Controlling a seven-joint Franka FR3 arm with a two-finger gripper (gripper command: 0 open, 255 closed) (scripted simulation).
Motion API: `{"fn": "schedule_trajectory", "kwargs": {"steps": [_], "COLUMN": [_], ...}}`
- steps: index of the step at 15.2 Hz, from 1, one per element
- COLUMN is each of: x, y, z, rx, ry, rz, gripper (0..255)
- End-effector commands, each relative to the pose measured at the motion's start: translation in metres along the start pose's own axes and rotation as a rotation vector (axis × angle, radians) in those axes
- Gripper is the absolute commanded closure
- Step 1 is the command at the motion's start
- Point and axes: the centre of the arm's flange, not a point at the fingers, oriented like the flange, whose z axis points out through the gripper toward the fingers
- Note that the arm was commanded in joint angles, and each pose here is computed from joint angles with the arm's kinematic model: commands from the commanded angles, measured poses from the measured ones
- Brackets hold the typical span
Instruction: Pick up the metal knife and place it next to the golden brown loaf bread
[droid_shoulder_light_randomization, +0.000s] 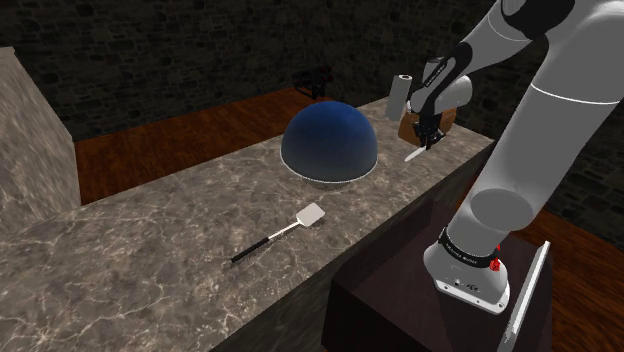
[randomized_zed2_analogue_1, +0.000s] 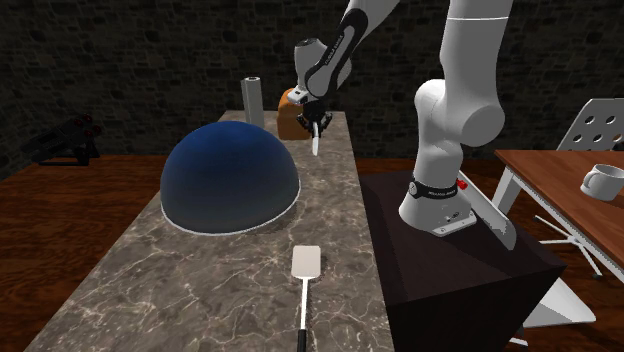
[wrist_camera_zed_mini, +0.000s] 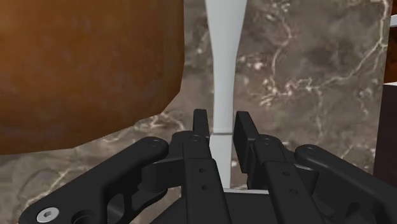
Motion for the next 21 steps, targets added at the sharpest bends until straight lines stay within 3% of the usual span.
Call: {"fn": "schedule_trajectory", "kwargs": {"steps": [1, 9, 10, 15, 19, 21], "x": [0.002, 0.003, 0.003, 0.003, 0.003, 0.003], "y": [0.001, 0.001, 0.001, 0.001, 0.001, 0.001], "z": [0.011, 0.015, 0.015, 0.015, -0.035, -0.035], "rx": [-0.001, -0.001, -0.001, -0.001, -0.001, -0.001], "ry": [-0.001, -0.001, -0.001, -0.001, -0.001, -0.001], "rz": [0.001, 0.001, 0.001, 0.001, 0.001, 0.001], "gripper": [255, 255, 0, 0, 0, 0]}}
